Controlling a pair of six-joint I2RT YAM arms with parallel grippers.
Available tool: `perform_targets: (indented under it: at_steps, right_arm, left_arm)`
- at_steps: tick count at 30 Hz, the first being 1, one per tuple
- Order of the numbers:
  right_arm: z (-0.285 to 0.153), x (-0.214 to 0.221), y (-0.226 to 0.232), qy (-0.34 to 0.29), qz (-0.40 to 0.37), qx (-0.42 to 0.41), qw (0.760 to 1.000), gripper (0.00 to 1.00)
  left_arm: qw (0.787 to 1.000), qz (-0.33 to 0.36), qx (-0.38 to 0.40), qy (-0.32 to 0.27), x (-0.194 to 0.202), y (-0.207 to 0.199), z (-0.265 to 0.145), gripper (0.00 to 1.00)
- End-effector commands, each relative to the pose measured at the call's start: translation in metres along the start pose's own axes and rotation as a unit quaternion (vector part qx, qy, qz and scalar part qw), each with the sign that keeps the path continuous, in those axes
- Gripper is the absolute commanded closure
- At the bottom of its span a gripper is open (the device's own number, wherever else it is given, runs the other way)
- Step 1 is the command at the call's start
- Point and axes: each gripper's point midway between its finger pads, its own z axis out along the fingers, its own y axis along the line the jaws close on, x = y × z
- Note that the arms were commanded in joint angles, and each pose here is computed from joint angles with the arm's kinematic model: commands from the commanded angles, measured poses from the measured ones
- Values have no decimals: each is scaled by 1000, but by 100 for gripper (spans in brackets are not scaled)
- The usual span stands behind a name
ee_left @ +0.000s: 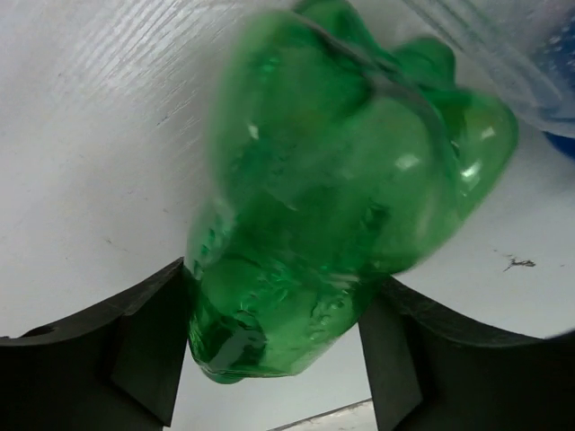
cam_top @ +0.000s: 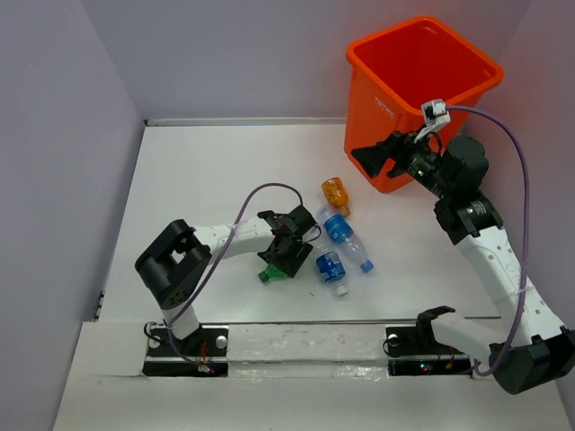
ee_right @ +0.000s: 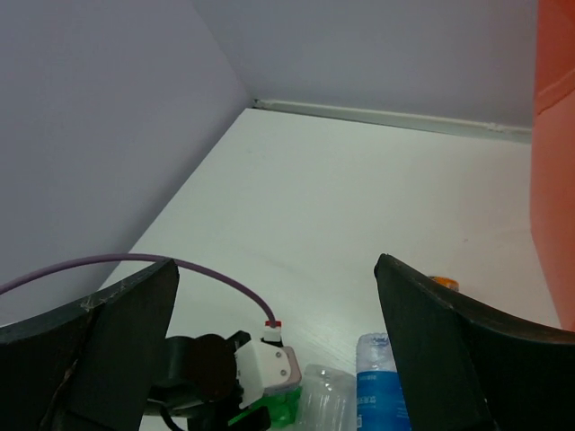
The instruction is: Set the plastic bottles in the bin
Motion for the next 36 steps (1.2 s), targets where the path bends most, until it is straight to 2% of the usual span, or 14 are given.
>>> perform_targets:
  at_steps: [1,4,10,15,16,19,20,28,36]
  right_arm:
    - [-5,1,28,-13,0,-54,998,4]
    - [-8,8,31,-10,4,-57,998,4]
    - [-15,28,44,10,18,-82,996,4]
    - [-16,49,55,24,47,-115,992,4]
    - [-16,52,56,21,55,-118,991,4]
    - [-14,67,61,21,78,-133,988,4]
    - [-14,71,66,24,82,-141,986,3]
    - [2,116,95,80,92,-167,979,0]
    - [18,140,93,104,92,-144,980,0]
  left_arm:
    - [1000,-4,-9,16,14,3,-1,33]
    - [1000,-16,-12,9,15,5,-6,44]
    - [998,-38,4,-49,2,3,-46,48]
    - [982,-80,36,-168,-31,-1,-104,51]
    - [971,-88,55,-218,-46,-4,-123,51]
    - [953,-97,82,-276,-62,-9,-145,51]
    - [941,-99,99,-309,-73,-13,-158,51]
    - [915,-85,162,-360,-92,-33,-176,51]
    - [896,-66,198,-392,-101,-45,-196,51]
